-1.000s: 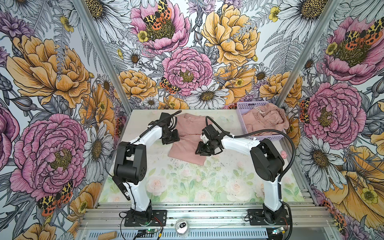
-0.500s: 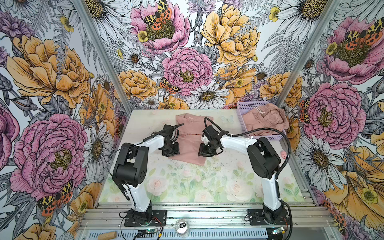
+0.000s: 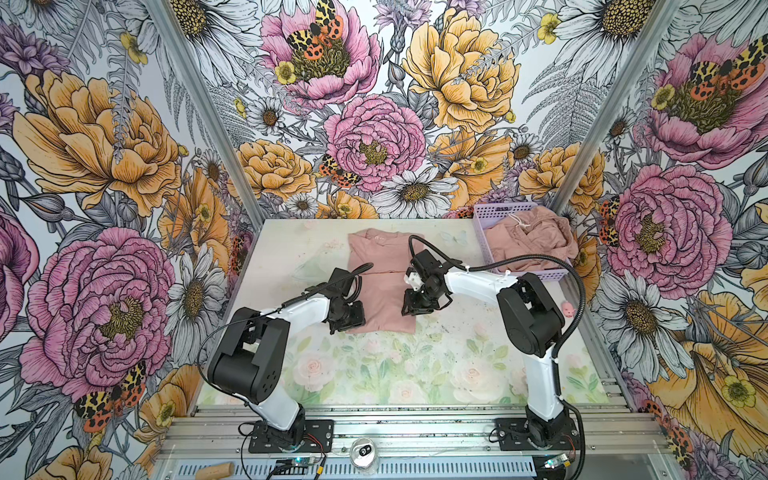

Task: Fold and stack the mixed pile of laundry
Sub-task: 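Grasp the folded pink shirt's near edge with both grippers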

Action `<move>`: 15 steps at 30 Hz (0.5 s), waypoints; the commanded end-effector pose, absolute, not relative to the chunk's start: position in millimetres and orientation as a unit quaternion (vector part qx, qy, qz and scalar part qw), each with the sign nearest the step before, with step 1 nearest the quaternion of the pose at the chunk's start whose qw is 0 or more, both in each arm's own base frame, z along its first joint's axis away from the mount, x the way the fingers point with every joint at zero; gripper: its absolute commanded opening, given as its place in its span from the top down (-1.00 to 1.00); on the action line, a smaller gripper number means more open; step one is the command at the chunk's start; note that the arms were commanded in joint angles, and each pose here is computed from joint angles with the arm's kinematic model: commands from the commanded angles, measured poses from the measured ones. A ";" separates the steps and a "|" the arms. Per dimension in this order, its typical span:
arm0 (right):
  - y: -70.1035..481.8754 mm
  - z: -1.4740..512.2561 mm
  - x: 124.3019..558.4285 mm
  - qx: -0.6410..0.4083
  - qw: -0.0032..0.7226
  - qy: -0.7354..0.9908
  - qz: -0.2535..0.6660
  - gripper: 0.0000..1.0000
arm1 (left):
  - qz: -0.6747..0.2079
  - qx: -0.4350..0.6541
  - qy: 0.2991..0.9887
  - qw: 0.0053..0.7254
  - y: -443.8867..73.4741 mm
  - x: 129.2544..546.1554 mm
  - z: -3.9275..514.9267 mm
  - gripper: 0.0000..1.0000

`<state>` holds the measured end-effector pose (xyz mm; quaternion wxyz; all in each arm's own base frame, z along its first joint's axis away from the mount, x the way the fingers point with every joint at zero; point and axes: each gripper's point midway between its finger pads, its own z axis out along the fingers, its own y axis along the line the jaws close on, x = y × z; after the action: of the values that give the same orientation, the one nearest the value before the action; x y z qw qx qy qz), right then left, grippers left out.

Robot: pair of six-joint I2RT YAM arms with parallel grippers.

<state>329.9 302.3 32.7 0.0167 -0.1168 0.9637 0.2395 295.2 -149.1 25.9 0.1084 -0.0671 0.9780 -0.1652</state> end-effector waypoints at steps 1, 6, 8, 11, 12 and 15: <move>286.2 53.2 320.0 -0.111 0.022 0.967 0.230 0.19 | -0.136 -0.103 0.985 0.036 -133.6 252.6 6.6 0.04; 274.9 68.9 307.9 -0.084 0.032 0.968 0.233 0.10 | -0.128 -0.116 0.980 0.096 -107.5 277.9 37.7 -0.07; 275.3 65.8 299.5 -0.072 0.027 0.968 0.240 0.07 | -0.131 -0.108 0.980 0.099 -104.4 280.4 42.9 -0.08; 280.6 58.7 291.4 -0.050 0.027 0.965 0.256 0.04 | -0.139 -0.097 0.982 0.083 -107.6 272.3 36.7 -0.08; 283.4 55.6 289.5 -0.043 0.026 0.964 0.263 0.03 | -0.143 -0.094 0.982 0.076 -109.4 267.8 32.0 -0.07; 290.1 44.5 284.3 -0.025 0.022 0.962 0.272 0.02 | -0.156 -0.091 0.981 0.069 -116.0 261.3 25.9 -0.08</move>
<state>280.6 274.5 42.9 0.0074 -0.0485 0.9686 0.2439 270.9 -110.0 30.7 0.0809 -0.1077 0.9805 -0.1433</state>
